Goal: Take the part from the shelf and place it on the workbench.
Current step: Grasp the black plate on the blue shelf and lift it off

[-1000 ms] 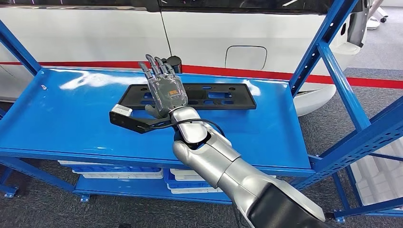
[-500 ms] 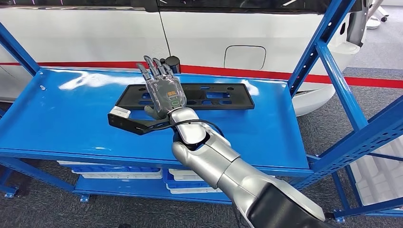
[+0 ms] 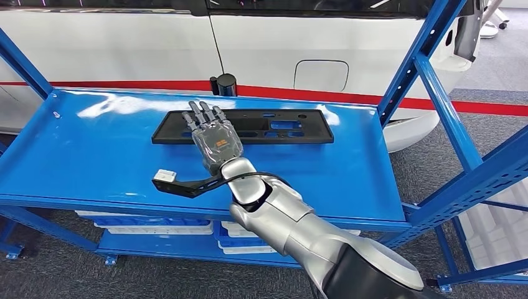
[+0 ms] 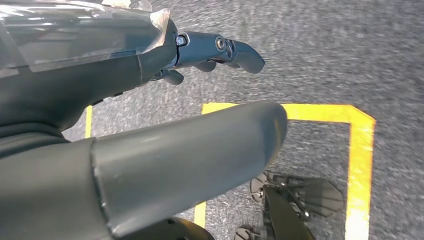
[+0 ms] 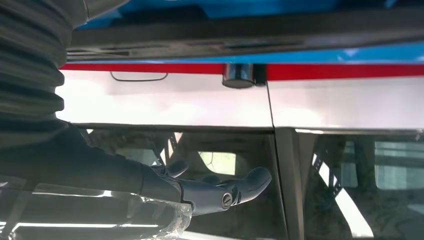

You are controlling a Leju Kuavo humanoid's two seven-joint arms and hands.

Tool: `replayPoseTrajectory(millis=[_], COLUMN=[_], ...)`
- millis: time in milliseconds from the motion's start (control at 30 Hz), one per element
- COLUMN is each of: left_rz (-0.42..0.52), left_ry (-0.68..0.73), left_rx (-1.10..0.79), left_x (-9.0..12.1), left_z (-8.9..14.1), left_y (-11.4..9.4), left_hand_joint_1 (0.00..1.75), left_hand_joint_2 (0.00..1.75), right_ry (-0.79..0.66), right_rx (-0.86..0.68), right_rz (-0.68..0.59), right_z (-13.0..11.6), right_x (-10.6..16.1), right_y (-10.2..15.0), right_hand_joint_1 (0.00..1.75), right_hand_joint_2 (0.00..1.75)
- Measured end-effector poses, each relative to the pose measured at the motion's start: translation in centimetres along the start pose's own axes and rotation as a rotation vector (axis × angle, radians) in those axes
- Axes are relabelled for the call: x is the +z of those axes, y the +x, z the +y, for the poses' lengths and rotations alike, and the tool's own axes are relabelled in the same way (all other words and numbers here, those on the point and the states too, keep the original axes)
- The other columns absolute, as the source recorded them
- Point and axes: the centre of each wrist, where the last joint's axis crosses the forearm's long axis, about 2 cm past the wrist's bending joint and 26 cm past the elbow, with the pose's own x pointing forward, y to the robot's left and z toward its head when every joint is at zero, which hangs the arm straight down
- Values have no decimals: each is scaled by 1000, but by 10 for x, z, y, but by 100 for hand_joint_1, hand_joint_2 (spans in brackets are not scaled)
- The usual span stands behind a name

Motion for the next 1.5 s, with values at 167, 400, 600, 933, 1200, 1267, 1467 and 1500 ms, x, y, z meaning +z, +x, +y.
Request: replayPoseTrajectory(millis=[167,400,600,933,1200,1267,1467,1500], left_rz=[34,54,66,73,51,39,22,21], left_ry=[36,57,67,70,40,29,13,11], left_rx=[51,89,105,113,89,76,32,26], left_x=[1,3,3,3,2,2,1,1], left_z=[3,3,4,4,5,5,7,7], left_y=[-12,-18,-21,-22,-22,-21,-21,-20], left_hand_joint_1=[0,0,0,0,0,0,0,0], left_hand_joint_2=[0,0,0,0,0,0,0,0], right_ry=[30,16,-5,35,96,107,110,111], right_rx=[42,75,68,87,80,83,98,100], right_rz=[15,55,147,235,361,392,465,472], right_z=[9,12,17,29,47,53,67,70], right_x=[2,1,-1,4,16,21,35,37], right_y=[-4,-12,-34,-56,-84,-91,-109,-111], right_hand_joint_1=[0,0,0,0,1,46,175,175], right_hand_joint_2=[175,175,175,175,175,175,175,175])
